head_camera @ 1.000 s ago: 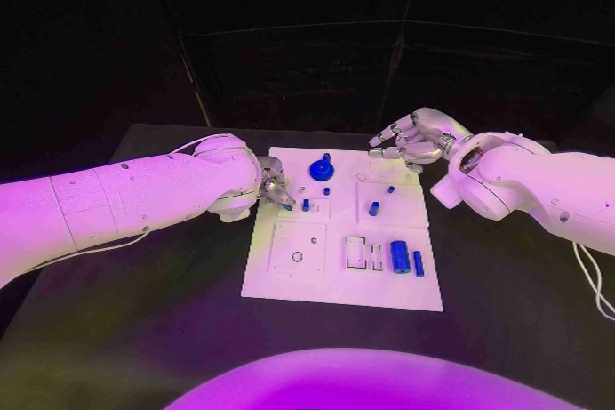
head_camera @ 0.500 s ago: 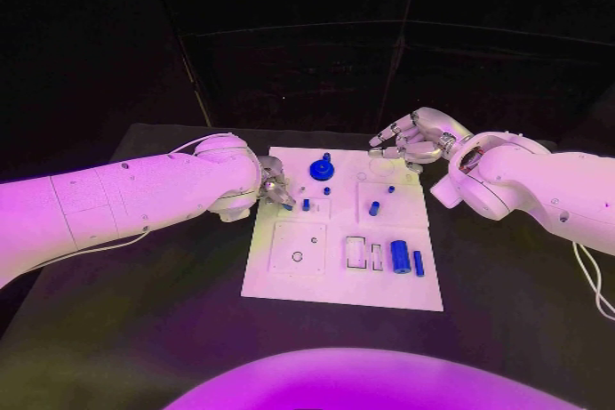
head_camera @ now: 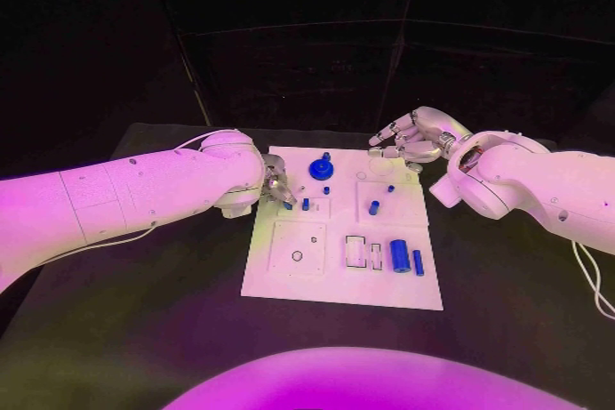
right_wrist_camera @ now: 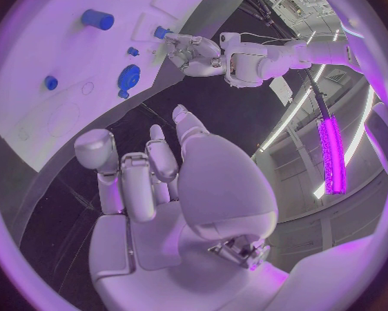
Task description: Assemble the parts on the task board
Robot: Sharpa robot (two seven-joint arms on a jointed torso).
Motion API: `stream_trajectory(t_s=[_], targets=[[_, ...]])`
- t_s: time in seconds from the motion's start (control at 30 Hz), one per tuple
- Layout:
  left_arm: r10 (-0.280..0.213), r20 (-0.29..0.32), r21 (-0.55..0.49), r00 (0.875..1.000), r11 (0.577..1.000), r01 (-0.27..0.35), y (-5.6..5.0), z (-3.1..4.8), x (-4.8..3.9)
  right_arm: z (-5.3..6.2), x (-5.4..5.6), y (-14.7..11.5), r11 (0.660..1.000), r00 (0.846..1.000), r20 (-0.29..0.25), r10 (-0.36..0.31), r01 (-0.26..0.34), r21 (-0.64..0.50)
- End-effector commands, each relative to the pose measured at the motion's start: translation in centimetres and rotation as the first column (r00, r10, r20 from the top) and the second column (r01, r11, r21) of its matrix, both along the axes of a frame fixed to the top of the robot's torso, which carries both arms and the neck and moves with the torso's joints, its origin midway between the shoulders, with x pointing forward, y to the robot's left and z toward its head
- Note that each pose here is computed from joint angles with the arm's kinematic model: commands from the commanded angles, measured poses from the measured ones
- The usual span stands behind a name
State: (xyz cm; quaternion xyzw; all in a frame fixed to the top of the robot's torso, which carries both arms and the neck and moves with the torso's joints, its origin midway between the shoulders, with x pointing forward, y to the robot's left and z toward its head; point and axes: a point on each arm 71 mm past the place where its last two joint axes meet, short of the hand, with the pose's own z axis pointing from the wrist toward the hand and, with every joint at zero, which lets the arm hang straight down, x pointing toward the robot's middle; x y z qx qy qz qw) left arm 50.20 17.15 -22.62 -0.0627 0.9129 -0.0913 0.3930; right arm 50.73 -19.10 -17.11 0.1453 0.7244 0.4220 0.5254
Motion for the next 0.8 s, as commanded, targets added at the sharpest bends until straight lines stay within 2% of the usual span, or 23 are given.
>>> stream_trajectory(t_s=[0.03, 0.8], targets=[[-0.027, -0.07, 0.052, 0.997, 0.998, 0.03, 0.03, -1.0, -0.48, 0.13, -0.03, 0.12, 1.0, 1.0, 0.002, 0.01, -0.01, 0.005], [-0.019, -0.065, 0.056, 0.998, 0.998, 0.023, -0.33, -1.02, -0.12, 0.13, -0.05, 0.14, 1.0, 1.0, 0.002, 0.011, -0.011, 0.005]])
